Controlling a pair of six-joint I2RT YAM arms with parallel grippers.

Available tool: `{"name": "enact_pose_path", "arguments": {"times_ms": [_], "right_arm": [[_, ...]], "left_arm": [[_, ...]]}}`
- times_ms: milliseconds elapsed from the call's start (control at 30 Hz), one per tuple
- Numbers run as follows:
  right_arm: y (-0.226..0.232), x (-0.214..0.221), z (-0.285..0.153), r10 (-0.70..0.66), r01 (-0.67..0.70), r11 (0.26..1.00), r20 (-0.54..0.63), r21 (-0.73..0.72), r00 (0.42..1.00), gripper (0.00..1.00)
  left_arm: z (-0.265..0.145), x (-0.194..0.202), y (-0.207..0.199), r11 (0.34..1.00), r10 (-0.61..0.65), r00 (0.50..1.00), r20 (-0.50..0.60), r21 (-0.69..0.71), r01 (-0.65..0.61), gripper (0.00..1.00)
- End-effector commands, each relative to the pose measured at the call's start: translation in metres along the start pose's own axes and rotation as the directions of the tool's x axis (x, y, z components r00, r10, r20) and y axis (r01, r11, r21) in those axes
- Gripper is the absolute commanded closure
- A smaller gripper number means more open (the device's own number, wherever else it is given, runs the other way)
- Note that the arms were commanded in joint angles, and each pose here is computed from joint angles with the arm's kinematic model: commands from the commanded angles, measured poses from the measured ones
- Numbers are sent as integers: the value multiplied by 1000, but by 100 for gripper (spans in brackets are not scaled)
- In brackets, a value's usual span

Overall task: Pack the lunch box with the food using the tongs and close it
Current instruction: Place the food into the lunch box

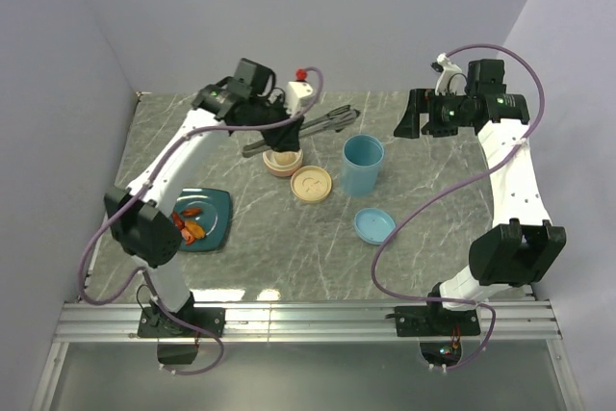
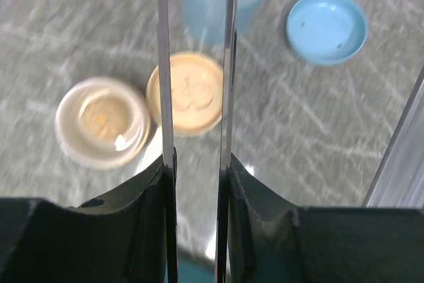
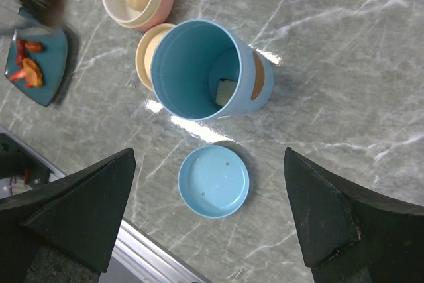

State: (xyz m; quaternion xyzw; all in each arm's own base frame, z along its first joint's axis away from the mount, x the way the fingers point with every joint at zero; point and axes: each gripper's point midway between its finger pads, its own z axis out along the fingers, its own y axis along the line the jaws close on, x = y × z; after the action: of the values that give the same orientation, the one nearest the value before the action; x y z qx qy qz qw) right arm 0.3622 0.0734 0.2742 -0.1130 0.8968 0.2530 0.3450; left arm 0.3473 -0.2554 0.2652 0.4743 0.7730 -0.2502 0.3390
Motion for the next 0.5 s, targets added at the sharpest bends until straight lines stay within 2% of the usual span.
{"name": "enact_pose_path", "arguments": {"times_ms": [0,167,467], "right_arm": [[0,-22,-18,-23,18,998,73,62,997,0],[-6,-36,-32,21,-46,987,160,153,987,0],[-14,-50,-53,-42,-26,965,251,263,967,0]], "left_arm": [[16,-49,-11,999,16,991,134,26,-19,77],[56,-49,-28,995,29,995,94,89,-38,75],[86,-22,-32,994,16,1000,18,110,-18,71]]}}
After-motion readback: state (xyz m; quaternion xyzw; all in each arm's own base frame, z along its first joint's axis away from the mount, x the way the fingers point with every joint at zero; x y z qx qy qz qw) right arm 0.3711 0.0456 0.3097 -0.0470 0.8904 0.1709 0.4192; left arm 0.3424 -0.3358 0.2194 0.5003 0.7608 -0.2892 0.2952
